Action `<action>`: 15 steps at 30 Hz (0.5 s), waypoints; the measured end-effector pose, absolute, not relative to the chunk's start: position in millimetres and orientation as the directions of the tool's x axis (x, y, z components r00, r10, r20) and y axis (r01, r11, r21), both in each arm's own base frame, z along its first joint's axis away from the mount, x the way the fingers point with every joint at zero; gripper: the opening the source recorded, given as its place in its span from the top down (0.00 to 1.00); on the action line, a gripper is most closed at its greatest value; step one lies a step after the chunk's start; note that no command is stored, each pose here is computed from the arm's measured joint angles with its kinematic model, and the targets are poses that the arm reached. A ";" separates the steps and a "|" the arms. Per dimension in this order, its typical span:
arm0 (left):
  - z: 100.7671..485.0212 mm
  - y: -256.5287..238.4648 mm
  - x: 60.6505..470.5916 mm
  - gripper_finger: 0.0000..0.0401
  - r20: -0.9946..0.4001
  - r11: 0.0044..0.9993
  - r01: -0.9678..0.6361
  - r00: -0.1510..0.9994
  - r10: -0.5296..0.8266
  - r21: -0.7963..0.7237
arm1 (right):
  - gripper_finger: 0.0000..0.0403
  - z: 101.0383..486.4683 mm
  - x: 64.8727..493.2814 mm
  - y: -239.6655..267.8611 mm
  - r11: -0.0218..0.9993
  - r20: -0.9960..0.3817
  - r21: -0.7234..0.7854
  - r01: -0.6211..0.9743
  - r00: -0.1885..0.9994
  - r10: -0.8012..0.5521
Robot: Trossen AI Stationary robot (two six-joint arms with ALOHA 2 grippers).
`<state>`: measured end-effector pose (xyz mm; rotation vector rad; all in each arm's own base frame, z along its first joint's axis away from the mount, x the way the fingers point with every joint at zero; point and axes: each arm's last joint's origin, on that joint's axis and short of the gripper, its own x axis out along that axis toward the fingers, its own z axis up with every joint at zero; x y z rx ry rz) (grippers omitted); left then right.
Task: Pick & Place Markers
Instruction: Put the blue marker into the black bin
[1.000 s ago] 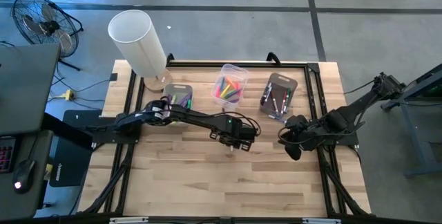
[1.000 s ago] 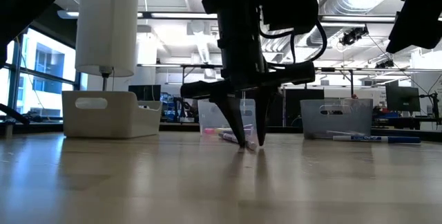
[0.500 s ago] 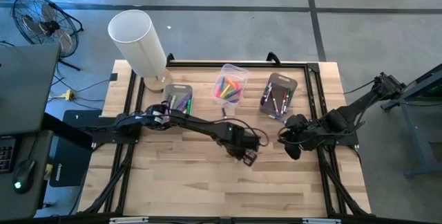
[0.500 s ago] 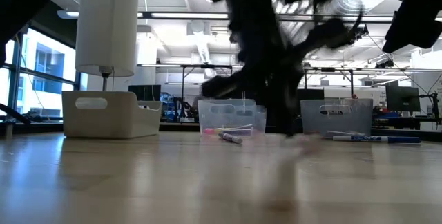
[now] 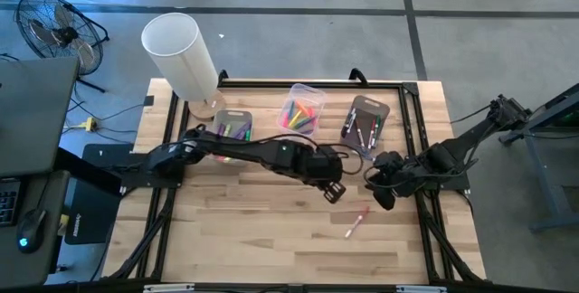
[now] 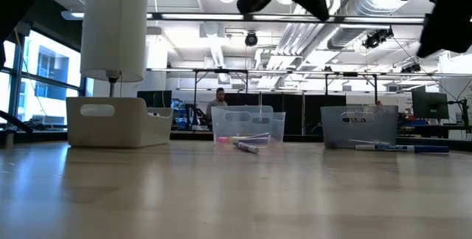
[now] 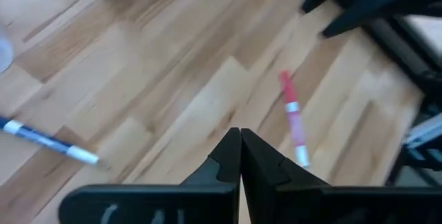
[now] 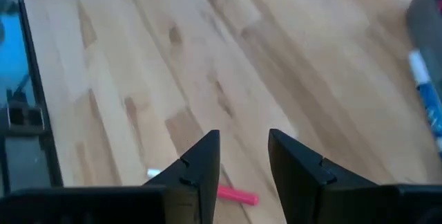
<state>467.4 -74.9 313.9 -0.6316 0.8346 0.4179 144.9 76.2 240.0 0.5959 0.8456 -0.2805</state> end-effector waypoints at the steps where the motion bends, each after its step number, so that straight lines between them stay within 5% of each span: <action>1: 312.2 -74.8 467.2 1.00 -0.794 0.743 -0.576 0.599 0.101 -0.341 | 0.72 239.0 143.5 76.0 0.806 -0.783 0.373 0.459 0.623 0.007; 15: 292.1 -44.2 461.5 0.93 -0.879 0.569 -0.788 0.423 0.222 -0.235 | 0.72 235.5 138.9 73.0 0.800 -0.815 0.328 0.502 0.579 -0.030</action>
